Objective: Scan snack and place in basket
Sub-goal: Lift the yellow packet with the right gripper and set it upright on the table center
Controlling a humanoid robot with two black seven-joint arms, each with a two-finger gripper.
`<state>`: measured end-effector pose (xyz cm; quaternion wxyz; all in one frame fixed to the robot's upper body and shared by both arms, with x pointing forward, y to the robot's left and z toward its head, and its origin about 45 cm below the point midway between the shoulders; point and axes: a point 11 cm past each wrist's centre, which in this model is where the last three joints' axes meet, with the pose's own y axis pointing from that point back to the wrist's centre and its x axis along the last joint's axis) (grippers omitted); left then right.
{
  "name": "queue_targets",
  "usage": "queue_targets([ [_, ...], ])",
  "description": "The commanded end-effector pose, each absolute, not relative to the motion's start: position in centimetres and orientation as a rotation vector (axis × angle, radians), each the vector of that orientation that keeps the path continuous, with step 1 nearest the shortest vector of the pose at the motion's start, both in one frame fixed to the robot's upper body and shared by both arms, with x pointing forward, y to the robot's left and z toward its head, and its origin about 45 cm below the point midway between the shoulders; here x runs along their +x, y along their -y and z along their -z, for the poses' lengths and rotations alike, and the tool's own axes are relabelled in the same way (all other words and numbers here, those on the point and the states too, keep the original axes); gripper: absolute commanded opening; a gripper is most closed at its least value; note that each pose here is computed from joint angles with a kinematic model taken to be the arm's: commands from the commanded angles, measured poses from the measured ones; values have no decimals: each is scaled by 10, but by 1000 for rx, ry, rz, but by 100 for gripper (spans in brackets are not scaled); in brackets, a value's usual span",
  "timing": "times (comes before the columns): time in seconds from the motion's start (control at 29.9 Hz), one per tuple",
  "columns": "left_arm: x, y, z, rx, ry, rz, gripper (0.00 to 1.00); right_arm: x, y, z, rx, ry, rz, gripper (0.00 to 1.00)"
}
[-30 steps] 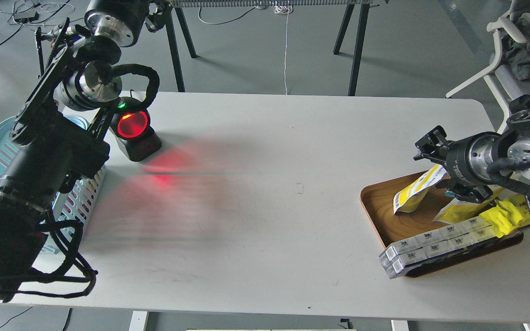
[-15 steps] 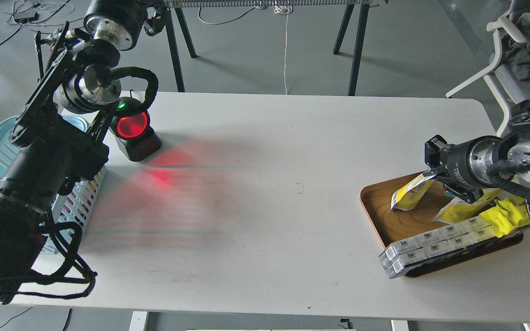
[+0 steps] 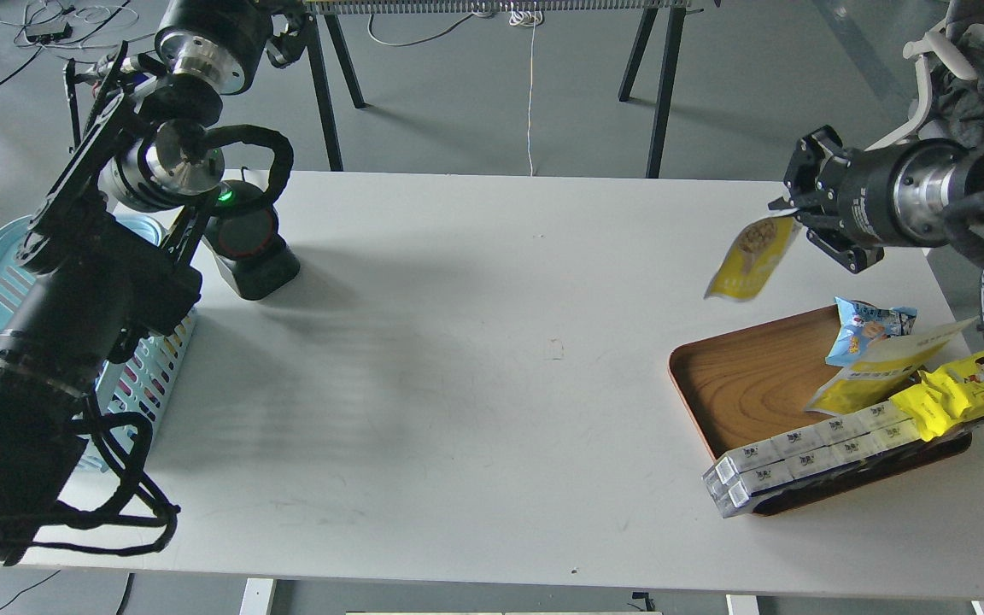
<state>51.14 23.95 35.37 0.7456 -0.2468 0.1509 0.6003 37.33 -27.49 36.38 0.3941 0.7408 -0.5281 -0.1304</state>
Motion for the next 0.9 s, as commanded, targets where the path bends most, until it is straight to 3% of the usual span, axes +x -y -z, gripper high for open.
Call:
queue_targets([
  [0.0,511,-238,-353,-538,-333,-1313,100,382,257,-390,1933,1397,288,0],
  [0.2,511,-235,-354,-539,-335,-1306,100,397,198,-393,1950,1412,278,0],
  [0.5,512,-237,-355,-540,-331,-1307,100,406,96,-338,1998,1313,346,0],
  [0.87,512,-238,-354,-539,-332,-1312,100,379,37,-275,1997,1141,390,0],
])
